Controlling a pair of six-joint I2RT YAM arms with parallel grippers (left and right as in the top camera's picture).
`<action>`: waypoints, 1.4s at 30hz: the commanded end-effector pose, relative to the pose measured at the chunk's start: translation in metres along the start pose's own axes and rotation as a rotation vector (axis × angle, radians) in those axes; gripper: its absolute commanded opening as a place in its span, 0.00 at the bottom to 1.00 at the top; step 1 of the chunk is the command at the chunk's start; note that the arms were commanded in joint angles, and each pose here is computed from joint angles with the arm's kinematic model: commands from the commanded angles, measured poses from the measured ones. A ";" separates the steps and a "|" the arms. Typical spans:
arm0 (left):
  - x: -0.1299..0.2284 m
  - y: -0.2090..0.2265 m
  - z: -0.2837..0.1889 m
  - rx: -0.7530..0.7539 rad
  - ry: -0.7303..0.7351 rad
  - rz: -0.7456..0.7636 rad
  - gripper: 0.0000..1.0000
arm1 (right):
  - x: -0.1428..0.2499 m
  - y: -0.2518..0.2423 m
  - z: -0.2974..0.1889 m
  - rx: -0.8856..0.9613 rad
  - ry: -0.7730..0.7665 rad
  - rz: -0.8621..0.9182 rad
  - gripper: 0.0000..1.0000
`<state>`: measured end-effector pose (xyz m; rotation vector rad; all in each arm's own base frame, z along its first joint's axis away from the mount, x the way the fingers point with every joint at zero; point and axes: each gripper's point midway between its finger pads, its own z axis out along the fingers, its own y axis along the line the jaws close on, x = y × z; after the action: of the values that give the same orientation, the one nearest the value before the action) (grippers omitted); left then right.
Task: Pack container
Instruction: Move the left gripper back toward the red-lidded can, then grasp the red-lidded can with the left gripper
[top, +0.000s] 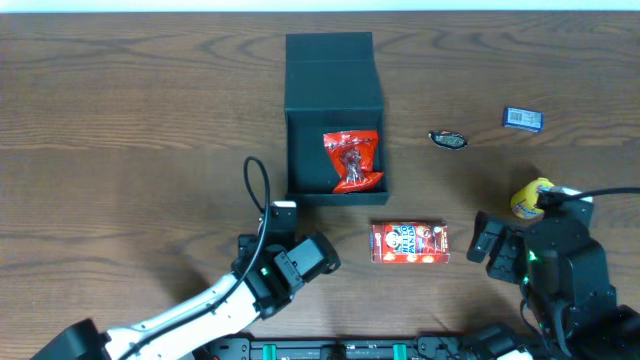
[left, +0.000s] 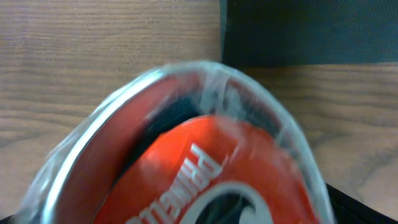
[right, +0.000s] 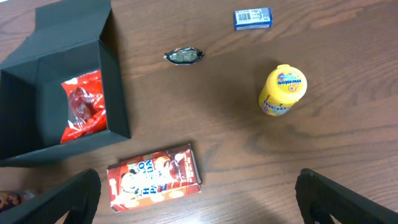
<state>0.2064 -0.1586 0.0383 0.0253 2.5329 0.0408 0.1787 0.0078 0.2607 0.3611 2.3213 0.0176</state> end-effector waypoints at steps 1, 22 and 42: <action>0.000 0.005 0.008 -0.032 -0.001 0.025 0.95 | -0.001 -0.001 0.001 0.012 -0.006 -0.002 0.99; -0.009 0.004 0.019 -0.038 -0.023 0.016 0.98 | -0.001 -0.001 0.001 0.012 -0.007 -0.002 0.99; -0.010 0.003 0.019 -0.033 -0.027 0.012 0.79 | -0.001 -0.002 0.001 0.013 -0.007 -0.002 0.99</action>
<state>0.2242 -0.1611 0.0300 0.0323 2.5139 0.0522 0.1788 0.0077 0.2608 0.3614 2.3206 0.0170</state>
